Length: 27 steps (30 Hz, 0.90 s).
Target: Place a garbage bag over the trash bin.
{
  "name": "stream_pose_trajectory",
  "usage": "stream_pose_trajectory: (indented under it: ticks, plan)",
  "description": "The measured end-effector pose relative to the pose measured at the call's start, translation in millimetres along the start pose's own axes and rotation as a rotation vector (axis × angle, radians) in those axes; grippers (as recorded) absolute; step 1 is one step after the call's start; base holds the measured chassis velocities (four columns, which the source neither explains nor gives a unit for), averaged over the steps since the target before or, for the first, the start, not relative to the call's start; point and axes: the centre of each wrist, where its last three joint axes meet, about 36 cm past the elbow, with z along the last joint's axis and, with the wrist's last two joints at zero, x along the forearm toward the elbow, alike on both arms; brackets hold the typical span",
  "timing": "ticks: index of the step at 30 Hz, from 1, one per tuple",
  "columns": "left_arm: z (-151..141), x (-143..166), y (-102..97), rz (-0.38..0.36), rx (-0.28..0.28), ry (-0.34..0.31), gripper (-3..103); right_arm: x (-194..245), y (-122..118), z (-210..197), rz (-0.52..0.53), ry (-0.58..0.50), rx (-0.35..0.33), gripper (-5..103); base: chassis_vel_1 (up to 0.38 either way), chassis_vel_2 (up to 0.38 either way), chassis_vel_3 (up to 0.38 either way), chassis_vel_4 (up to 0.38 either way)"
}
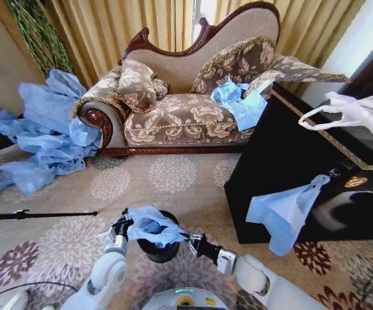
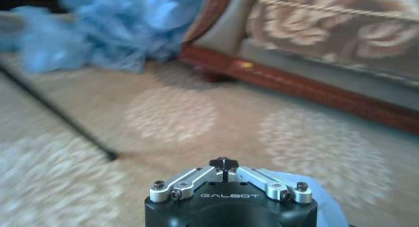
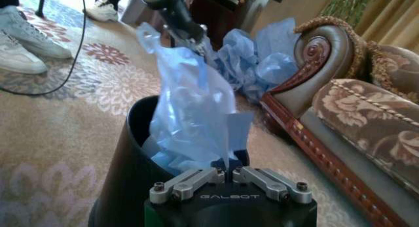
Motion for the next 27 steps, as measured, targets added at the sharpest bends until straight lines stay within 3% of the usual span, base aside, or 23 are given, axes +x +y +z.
stream_pose_trajectory:
  ticks: [5,11,18,19,20,22,24,25,26,27]
  plan:
    - [-21,-5,6.1,-0.084,0.032,-0.038,0,6,-3,-1,0.041,0.010,0.007,0,0.000,0.000,0.000,0.000]
    - [-49,4,6.2,-0.080,0.074,-0.076,0,7,-11,-4,0.072,0.011,0.021,0,0.000,0.000,0.000,0.000]
    - [-22,6,0.6,-0.085,0.079,-0.022,0,4,1,-1,0.128,0.028,-0.028,0,0.000,0.000,0.000,0.000]
    - [-16,5,-1.6,-0.084,0.079,-0.014,0,4,3,-2,0.161,0.039,-0.060,-3,0.000,0.000,0.000,0.000]
    - [-9,4,-6.4,-0.076,0.078,-0.007,0,6,2,-7,0.229,0.050,-0.142,2,0.000,0.000,0.000,0.000]
    - [-7,3,-8.0,-0.072,0.078,-0.005,0,6,1,-10,0.253,0.052,-0.179,8,0.000,0.000,0.000,0.000]
    - [-4,1,-12.1,-0.063,0.076,-0.004,0,6,-2,-27,0.356,0.070,-0.415,19,0.000,0.000,0.000,0.000]
    - [-3,0,-12.6,-0.062,0.076,-0.005,0,6,-3,-34,0.381,0.079,-0.499,19,0.000,0.000,0.000,0.000]
    - [-3,0,-12.6,-0.062,0.076,-0.005,0,6,-3,-34,0.381,0.079,-0.499,19,0.000,0.000,0.000,0.000]
    - [-3,0,-12.8,-0.062,0.075,-0.006,0,4,-4,-45,0.408,0.088,-0.610,25,0.000,0.000,0.000,0.000]
